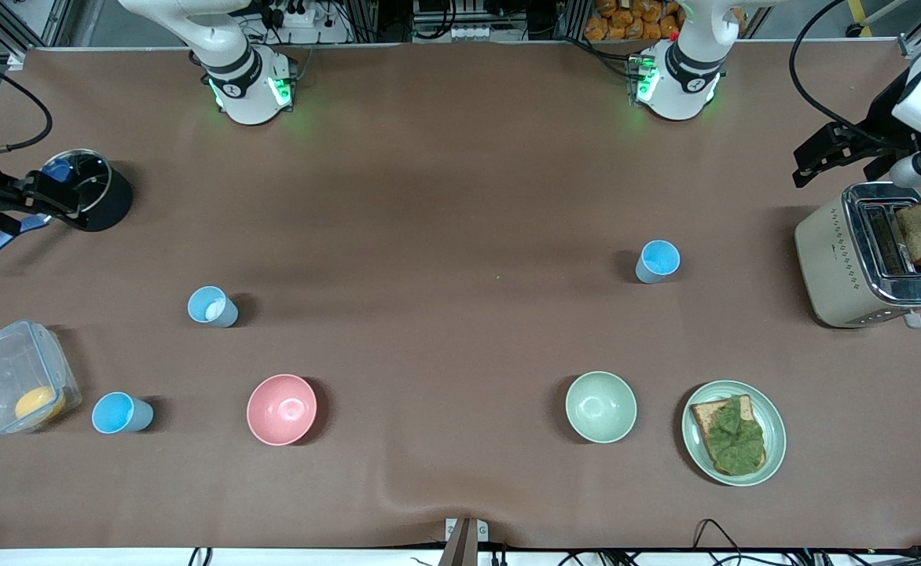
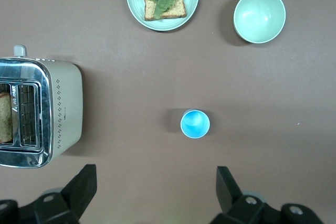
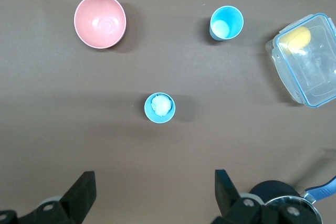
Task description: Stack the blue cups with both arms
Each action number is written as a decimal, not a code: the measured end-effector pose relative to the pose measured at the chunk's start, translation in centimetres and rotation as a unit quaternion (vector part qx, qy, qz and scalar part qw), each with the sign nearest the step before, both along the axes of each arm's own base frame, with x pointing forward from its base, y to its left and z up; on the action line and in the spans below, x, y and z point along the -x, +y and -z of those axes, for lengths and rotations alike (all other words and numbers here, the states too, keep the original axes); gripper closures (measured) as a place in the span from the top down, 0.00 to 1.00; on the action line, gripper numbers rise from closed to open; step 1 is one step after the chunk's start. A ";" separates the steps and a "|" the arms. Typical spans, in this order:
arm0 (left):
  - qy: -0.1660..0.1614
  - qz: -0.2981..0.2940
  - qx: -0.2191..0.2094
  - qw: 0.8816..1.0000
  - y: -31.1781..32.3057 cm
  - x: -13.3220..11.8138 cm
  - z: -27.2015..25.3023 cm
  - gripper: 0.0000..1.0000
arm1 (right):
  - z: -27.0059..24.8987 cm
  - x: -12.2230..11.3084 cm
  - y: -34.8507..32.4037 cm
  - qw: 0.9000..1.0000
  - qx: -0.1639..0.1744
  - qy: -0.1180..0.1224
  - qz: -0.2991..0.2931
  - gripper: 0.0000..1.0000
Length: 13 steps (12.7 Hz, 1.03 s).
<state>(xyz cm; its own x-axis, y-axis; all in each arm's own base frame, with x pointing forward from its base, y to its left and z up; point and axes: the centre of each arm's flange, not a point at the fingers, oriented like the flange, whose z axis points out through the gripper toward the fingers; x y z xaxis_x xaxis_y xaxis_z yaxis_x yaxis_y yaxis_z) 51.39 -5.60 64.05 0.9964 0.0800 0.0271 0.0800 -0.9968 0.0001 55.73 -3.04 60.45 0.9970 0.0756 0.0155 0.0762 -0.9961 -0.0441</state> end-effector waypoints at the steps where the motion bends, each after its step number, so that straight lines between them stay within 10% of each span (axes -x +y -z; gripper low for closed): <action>1: 0.000 0.000 0.000 1.000 0.0 0.0 0.0 1.00 | 0.1 0.0 0.0 1.000 0.000 0.002 0.000 1.00; 8: -0.001 0.000 0.000 1.000 0.0 0.0 -0.1 1.00 | 14.4 -4.7 0.6 0.993 -0.003 0.119 0.000 1.00; 13: -0.001 0.000 0.000 1.000 0.0 0.0 -0.1 1.00 | 22.3 -6.1 0.6 0.994 -0.005 0.109 0.008 1.00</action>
<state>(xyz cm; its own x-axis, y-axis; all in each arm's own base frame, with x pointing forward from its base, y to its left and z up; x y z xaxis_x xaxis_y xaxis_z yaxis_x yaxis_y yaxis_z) 51.39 -5.60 64.12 0.9964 0.0801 0.0286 0.0801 -0.9968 0.0004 61.80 -2.45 38.12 0.9780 0.0595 -0.1997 0.0471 -0.9967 -0.0667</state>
